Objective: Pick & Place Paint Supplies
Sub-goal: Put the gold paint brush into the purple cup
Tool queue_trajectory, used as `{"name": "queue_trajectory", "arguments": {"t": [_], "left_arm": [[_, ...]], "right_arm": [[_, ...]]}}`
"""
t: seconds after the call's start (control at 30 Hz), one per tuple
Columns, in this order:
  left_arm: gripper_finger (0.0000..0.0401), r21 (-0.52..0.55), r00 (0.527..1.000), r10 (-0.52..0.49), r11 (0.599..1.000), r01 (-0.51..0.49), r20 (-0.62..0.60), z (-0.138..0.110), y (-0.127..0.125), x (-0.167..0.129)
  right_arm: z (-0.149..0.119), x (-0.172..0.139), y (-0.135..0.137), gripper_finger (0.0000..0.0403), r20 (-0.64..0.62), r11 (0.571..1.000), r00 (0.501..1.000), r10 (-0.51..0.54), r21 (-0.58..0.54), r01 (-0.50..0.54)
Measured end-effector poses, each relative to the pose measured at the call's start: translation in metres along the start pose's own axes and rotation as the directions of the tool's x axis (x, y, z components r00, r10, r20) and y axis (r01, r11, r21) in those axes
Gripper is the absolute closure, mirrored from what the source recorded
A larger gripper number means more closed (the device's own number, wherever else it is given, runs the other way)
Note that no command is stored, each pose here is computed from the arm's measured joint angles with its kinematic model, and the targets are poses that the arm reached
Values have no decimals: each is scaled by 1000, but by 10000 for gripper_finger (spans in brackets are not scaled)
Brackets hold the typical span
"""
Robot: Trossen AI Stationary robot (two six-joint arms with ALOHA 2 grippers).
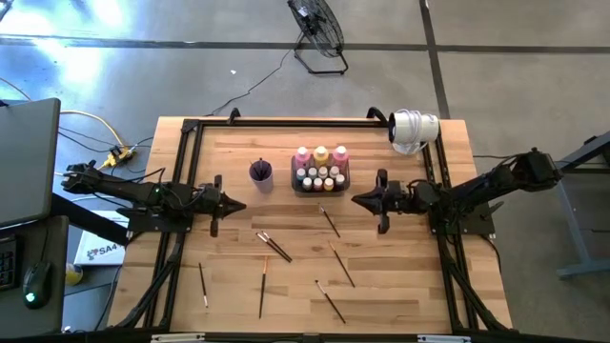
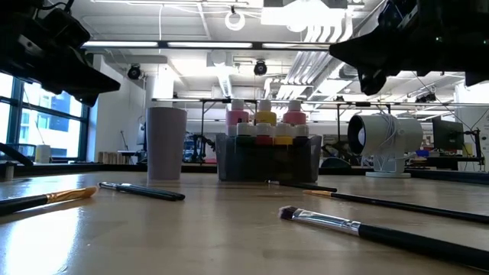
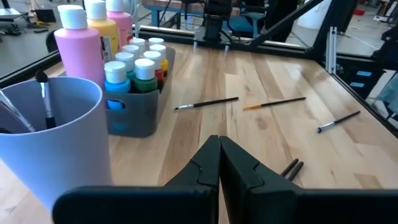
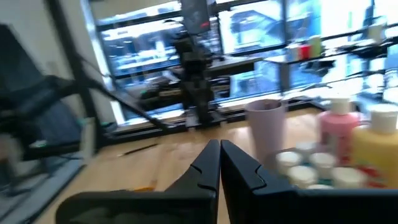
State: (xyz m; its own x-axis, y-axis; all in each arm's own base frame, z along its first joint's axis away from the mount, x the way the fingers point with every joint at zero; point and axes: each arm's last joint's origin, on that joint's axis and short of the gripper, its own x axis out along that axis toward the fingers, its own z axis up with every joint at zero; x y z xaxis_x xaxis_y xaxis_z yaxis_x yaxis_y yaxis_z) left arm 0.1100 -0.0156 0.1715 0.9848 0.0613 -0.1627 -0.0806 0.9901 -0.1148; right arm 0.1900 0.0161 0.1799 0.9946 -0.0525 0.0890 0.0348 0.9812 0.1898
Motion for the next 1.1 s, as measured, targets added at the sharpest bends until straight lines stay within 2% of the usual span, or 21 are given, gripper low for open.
{"name": "queue_trajectory", "arguments": {"t": [0.13, 0.33, 0.47, 0.57, 0.67, 0.73, 0.83, 0.97, 1.1], "left_arm": [[401, 0, 1000, 4, 1000, -4, 0, 0, 0, 0], [401, 2, 1000, 5, 1000, -5, 0, 0, 0, 0], [401, 86, 1000, 7, 996, -7, 1, 0, 0, 0], [401, 137, 1000, 22, 990, -23, 3, 0, 1, 0], [401, 164, 1000, 25, 986, -25, 4, 0, 1, 0], [401, 165, 1000, 25, 986, -25, 4, 0, 1, 0], [401, 157, 1000, 24, 987, -24, 2, 0, 1, 0], [401, 159, 1000, 25, 987, -24, -4, -1, 1, 0], [401, 157, 1000, 24, 987, -23, -4, -1, 1, 0]], "right_arm": [[0, 0, 3, 399, -16, 993, 993, 116, -1, -116], [0, -1, 6, 399, -23, 980, 980, 198, -2, -198], [3, 1, 8, 399, -21, 969, 971, 240, 59, -238], [12, 8, 9, 399, 31, 980, 992, 120, 154, -124], [14, 18, 11, 399, -26, 985, 997, -76, 152, 79], [17, 26, 15, 399, -86, 969, 975, -203, 123, 213], [29, 40, 24, 399, -180, 919, 914, -363, 91, 383], [44, 54, 37, 399, -296, 886, 860, -416, 80, 456], [49, 67, 52, 399, -360, 907, 859, -365, 72, 415]]}}
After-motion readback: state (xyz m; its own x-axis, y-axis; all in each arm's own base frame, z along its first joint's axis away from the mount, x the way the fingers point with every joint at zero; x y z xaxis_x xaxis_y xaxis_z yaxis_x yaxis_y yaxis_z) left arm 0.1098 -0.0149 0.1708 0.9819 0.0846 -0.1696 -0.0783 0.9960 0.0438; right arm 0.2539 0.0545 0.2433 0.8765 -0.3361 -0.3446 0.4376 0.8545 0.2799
